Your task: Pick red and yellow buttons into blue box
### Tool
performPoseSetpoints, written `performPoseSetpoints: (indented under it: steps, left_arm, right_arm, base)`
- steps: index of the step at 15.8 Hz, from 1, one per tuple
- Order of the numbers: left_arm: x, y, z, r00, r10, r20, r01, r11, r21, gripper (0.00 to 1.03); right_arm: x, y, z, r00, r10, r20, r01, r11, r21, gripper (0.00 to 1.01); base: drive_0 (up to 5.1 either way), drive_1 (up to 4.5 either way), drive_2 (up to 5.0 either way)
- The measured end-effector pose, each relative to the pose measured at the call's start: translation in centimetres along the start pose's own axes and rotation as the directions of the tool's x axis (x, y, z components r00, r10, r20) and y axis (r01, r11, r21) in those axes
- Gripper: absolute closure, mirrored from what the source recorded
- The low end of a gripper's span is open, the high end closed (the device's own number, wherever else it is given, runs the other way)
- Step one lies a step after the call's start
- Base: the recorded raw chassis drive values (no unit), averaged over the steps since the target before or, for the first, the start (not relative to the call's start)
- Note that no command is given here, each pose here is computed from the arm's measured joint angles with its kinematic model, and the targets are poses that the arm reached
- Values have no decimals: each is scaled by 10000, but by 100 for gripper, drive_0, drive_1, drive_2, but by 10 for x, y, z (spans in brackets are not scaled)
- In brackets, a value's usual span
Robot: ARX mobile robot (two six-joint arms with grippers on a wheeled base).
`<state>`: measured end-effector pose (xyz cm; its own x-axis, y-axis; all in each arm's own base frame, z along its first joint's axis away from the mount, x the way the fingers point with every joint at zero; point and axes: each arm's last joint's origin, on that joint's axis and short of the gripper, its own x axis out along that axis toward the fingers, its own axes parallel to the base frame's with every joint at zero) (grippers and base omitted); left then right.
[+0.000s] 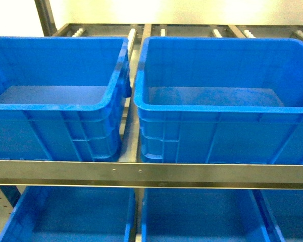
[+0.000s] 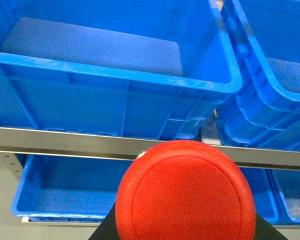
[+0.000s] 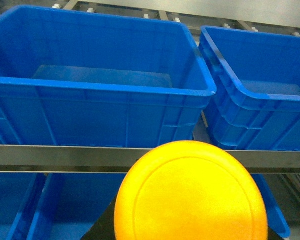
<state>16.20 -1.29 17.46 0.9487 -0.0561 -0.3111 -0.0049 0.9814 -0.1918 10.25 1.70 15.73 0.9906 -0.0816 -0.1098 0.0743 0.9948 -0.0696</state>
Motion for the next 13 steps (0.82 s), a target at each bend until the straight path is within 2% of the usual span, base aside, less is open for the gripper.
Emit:
performPoseSetpoints:
  steps: [4,7,13]
  left_arm:
    - [0,0,0,10000,-2,11,2,10000,0,80]
    - [0,-1,0,9999,-100,2,100,9999,13,80]
    - [0,0,0,10000,-22,15,22,10000,7,80]
  right_arm:
    - [0,0,0,10000,-4,3,4,10000,5,76]
    - [0,0,0,10000,-42,6,42,10000,3,76]
    - [0,0,0,10000,-35,6,35,10000,3,76]
  base:
    - [467,-217,-217]
    - [0,0,0]
    - [6,428,-417]
